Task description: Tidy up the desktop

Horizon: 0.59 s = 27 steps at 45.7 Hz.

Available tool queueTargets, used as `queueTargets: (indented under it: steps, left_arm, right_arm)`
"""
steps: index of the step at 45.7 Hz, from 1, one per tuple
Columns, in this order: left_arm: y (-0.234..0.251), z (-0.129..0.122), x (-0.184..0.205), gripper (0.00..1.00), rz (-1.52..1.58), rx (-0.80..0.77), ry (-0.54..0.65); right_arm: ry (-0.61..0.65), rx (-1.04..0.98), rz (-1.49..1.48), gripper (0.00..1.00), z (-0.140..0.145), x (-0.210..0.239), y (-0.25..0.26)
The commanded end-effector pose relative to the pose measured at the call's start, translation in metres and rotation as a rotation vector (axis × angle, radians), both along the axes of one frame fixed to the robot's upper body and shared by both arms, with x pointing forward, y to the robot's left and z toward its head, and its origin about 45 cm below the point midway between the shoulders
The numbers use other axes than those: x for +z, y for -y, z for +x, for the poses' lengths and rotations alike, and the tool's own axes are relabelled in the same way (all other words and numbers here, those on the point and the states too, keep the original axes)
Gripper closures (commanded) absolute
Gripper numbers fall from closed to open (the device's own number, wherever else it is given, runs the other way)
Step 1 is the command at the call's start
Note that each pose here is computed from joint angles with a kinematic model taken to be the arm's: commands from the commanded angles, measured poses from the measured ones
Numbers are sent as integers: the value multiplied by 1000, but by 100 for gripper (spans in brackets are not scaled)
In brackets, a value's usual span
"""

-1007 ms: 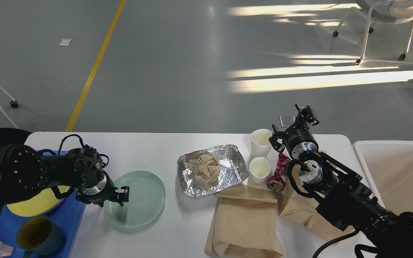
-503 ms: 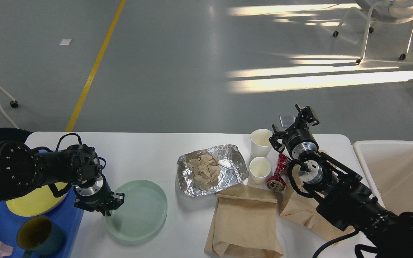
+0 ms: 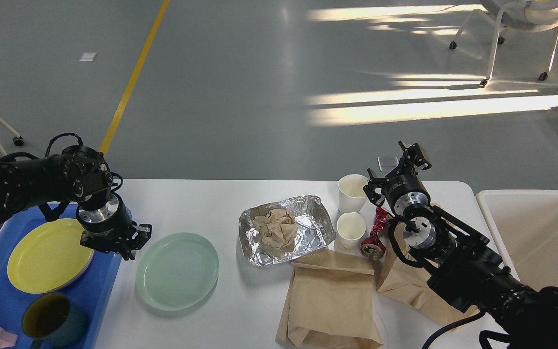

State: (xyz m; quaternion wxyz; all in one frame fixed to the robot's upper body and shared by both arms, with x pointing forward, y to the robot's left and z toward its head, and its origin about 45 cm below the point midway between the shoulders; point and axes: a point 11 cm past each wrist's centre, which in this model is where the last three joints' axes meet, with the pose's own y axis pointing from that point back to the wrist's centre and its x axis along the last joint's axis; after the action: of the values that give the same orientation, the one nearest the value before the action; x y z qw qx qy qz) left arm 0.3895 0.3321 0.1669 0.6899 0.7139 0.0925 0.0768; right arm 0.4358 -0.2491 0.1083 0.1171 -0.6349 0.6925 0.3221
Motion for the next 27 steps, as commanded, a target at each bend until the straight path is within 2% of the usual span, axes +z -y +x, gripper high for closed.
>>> queueTargets:
  steps: [1, 6, 14, 17, 27]
  left_arm:
    - [3, 8, 25, 100, -46, 7, -7]
    - [7, 11, 32, 100, -76, 8, -10]
    - [7, 8, 19, 98, -65, 15, 5]
    - [4, 7, 12, 88, -57, 23, 23]
    - [-1, 10, 1, 40, -31, 44, 97]
  right_arm:
    - [0, 0, -1, 0, 0, 0, 0]
    - [0, 0, 0, 0, 0, 0, 0]
    - [0, 0, 0, 0, 0, 0, 0]
    - [1, 0, 2, 0, 0, 0, 0]
    - [1, 1, 0, 0, 0, 1, 0]
